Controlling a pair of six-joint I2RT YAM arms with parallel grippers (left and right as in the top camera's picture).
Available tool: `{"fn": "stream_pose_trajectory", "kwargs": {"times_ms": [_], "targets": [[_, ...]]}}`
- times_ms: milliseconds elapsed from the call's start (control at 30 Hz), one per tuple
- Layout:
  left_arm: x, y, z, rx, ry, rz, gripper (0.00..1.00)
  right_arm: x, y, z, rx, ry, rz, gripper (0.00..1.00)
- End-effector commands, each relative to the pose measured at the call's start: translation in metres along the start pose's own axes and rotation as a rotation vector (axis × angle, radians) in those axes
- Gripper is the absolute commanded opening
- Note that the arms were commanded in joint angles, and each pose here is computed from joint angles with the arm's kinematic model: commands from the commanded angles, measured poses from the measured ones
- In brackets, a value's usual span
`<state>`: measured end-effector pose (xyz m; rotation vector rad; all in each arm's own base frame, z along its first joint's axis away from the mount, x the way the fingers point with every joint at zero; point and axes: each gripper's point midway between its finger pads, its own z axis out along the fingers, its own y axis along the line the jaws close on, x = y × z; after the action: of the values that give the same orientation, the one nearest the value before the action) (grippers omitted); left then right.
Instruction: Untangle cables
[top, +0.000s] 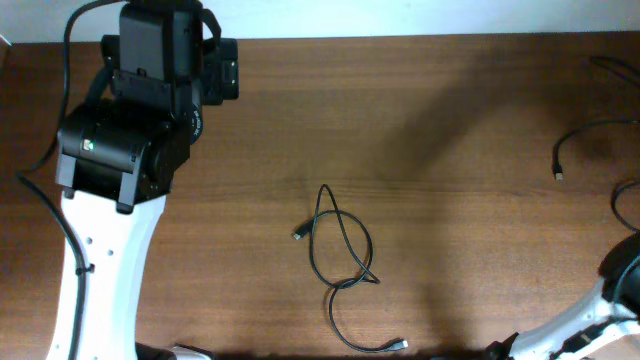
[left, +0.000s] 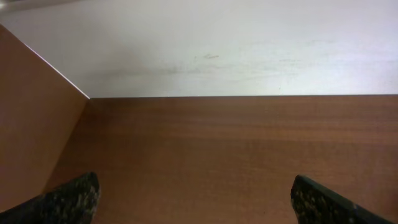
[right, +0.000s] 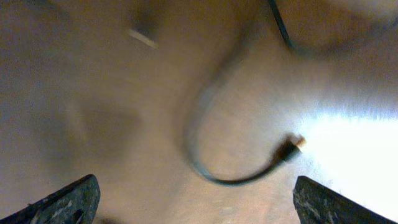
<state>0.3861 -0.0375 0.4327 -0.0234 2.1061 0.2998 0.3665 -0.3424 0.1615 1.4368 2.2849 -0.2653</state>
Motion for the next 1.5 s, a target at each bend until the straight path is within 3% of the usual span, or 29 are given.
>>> {"fn": "stream_pose_trajectory", "kwargs": {"times_ms": [0, 67, 200, 267, 333, 400, 533, 700, 900, 1100, 1133, 1167, 1200, 1300, 1400, 1467], "targets": [[-0.003, 0.003, -0.005, 0.003, -0.014, 0.006, 0.99, -0.002, 0.088, -0.111, -0.278, -0.172, -0.338, 0.99], [-0.003, 0.003, -0.005, 0.003, -0.014, 0.005, 0.99, 0.02, 0.123, -0.124, -0.319, -0.184, -0.506, 0.99], [-0.003, 0.003, -0.005, 0.002, -0.014, 0.005, 0.99, 0.084, 0.182, -0.103, -0.437, -0.141, -1.05, 0.98], [-0.004, 0.003, -0.005, 0.002, -0.015, 0.005, 0.99, 0.083, 0.191, -0.093, -0.413, -0.177, -1.153, 0.96], [-0.003, 0.003, -0.005, 0.002, -0.014, 0.005, 0.99, 0.033, 0.185, -0.078, -0.253, -0.301, -0.955, 0.99], [-0.004, 0.003, -0.005, 0.002, -0.014, 0.005, 0.99, 0.011, 0.175, -0.054, -0.247, -0.307, -0.817, 0.99], [-0.004, 0.003, -0.005, 0.002, -0.017, 0.004, 0.99, -0.001, 0.16, 0.016, -0.362, -0.216, -0.662, 0.98], [-0.004, 0.003, -0.005, 0.003, -0.016, 0.004, 0.99, -0.048, 0.144, 0.036, -0.382, -0.326, -0.49, 0.98], [-0.003, 0.003, -0.005, 0.003, -0.014, 0.005, 0.99, -0.017, 0.114, 0.12, -0.339, -0.156, -0.439, 0.99], [-0.001, -0.002, -0.005, 0.035, -0.006, 0.009, 0.99, -0.016, 0.079, 0.153, -0.289, -0.112, -0.38, 0.98], [-0.001, -0.003, -0.005, 0.037, -0.003, 0.01, 0.99, -0.015, 0.076, 0.155, -0.286, -0.108, -0.385, 0.95], [0.0, -0.003, -0.005, 0.037, -0.001, 0.011, 0.99, -0.014, 0.075, 0.155, -0.284, -0.104, -0.405, 0.32], [0.0, -0.003, -0.005, 0.037, -0.001, 0.011, 0.99, -0.012, 0.076, 0.155, -0.291, -0.097, -0.406, 0.04], [0.002, -0.003, -0.005, 0.037, 0.007, 0.015, 0.99, -0.012, 0.095, 0.127, -0.368, -0.079, -0.422, 0.04], [0.002, -0.002, -0.005, 0.036, 0.008, 0.015, 0.99, -0.056, 0.112, 0.042, -0.395, -0.187, -0.446, 0.04], [0.002, -0.002, -0.005, 0.036, 0.008, 0.016, 0.99, -0.072, 0.116, 0.013, -0.396, -0.235, -0.465, 0.04]]}}
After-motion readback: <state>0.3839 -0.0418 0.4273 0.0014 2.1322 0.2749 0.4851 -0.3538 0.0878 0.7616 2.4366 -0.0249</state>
